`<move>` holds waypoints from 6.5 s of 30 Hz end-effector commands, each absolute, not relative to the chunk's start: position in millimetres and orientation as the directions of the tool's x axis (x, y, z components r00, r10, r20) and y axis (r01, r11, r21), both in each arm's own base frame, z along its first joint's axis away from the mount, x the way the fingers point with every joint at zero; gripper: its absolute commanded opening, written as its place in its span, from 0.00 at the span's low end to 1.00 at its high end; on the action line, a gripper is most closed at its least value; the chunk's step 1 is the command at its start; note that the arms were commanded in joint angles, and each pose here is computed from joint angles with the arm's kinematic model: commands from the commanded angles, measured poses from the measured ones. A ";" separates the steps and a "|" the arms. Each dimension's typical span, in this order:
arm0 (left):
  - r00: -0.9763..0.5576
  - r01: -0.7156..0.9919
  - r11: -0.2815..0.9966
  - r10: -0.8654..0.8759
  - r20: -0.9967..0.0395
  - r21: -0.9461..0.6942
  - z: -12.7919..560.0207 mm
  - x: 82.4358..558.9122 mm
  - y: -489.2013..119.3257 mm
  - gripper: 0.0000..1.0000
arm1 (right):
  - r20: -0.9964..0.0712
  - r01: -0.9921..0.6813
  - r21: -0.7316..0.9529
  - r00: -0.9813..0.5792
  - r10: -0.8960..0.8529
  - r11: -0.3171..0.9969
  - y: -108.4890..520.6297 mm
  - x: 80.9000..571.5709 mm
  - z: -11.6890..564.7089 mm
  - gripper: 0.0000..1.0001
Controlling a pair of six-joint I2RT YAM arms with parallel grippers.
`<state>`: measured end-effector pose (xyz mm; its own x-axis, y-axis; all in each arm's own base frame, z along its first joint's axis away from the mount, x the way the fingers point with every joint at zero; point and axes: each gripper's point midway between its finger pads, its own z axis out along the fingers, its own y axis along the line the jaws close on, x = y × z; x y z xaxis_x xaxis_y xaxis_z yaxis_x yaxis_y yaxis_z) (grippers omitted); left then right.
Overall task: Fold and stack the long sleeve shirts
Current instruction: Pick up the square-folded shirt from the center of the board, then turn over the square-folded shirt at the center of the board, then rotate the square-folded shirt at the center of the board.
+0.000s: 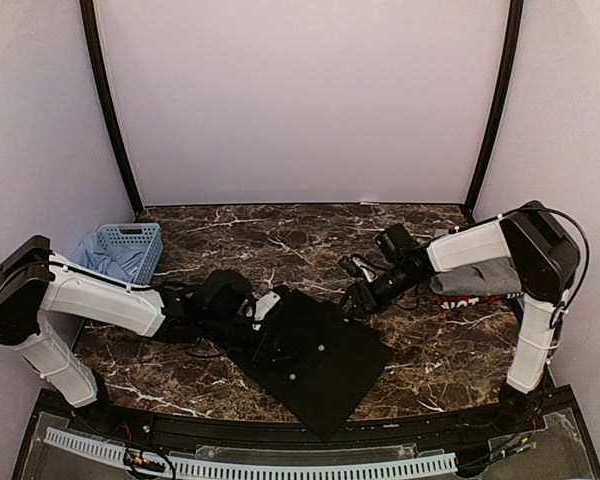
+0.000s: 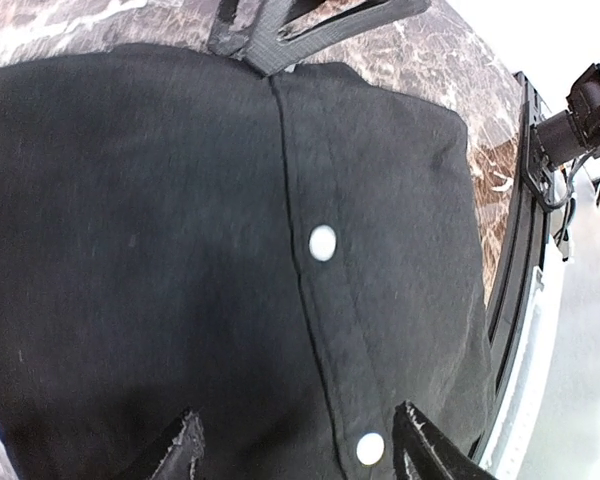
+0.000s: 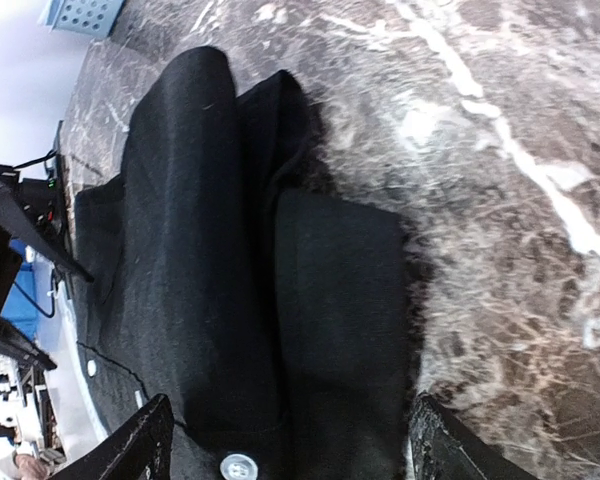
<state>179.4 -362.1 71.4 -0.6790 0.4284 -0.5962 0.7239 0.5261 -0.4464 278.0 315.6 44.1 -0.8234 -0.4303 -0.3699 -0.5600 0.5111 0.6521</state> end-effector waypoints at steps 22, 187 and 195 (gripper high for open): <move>-0.740 0.641 0.648 0.378 -0.557 -0.412 31.2 184.7 -338.8 0.62 | -0.248 -0.440 0.862 -0.799 -0.547 0.251 356.6 194.9 31.5 0.41; -0.951 0.137 0.782 -0.069 -0.303 -0.608 33.6 186.9 -283.8 0.80 | -0.458 -0.583 0.428 -0.799 -0.391 0.690 318.0 315.0 38.8 0.95; -0.927 0.146 0.794 -0.099 -0.362 -0.591 35.7 246.7 -292.2 0.76 | -0.462 -0.495 0.460 -0.842 -0.277 0.738 285.2 274.3 41.8 0.94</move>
